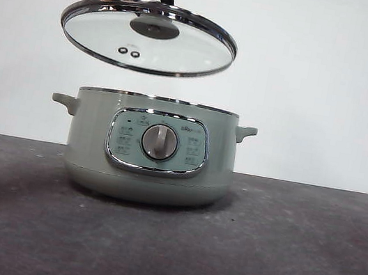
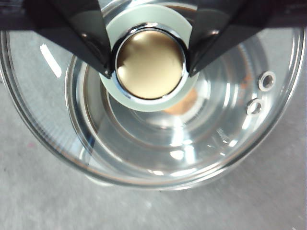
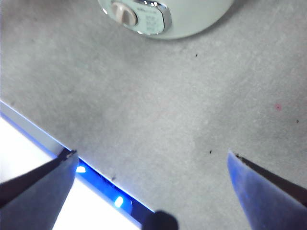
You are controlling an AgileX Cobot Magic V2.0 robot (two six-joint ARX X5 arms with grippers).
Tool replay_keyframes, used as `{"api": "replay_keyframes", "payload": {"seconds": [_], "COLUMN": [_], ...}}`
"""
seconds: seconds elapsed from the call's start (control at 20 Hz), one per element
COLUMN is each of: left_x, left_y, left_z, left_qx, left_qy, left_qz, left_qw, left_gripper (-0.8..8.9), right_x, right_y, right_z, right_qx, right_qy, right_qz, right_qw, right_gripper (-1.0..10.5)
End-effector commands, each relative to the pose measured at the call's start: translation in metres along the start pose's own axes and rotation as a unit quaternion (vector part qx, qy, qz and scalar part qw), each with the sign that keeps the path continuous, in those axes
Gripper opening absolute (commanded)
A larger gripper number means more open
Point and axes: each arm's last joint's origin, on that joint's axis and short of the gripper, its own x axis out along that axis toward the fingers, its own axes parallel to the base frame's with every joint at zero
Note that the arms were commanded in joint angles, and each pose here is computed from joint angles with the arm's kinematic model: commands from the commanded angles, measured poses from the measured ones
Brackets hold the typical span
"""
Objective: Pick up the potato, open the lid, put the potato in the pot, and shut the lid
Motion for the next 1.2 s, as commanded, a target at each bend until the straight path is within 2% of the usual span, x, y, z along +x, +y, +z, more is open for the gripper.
{"api": "replay_keyframes", "payload": {"seconds": [0.05,0.35,0.45,1.2], "left_x": [0.013,0.052,0.059,0.059], "left_y": [-0.007,-0.018,-0.019,-0.005], "left_z": [0.005,0.008,0.008,0.010], "left_qx": [0.000,0.001,0.004,-0.006], "left_qy": [-0.002,0.024,0.036,0.021], "left_qz": [-0.013,-0.018,0.009,0.043], "left_qw": [1.000,1.000,0.999,0.999], "left_gripper": [-0.09,-0.09,-0.09,-0.10], "right_x": [-0.002,0.003,0.004,-0.001], "right_y": [-0.001,-0.003,-0.003,-0.004], "right_z": [-0.010,-0.034,-0.039,-0.045], "right_qx": [0.018,0.032,0.033,0.045], "right_qy": [-0.004,0.018,0.022,0.010], "right_qz": [0.001,-0.002,-0.002,-0.001], "right_qw": [1.000,0.999,0.999,0.999], "right_gripper": [9.1,9.1,9.1,9.1]}}
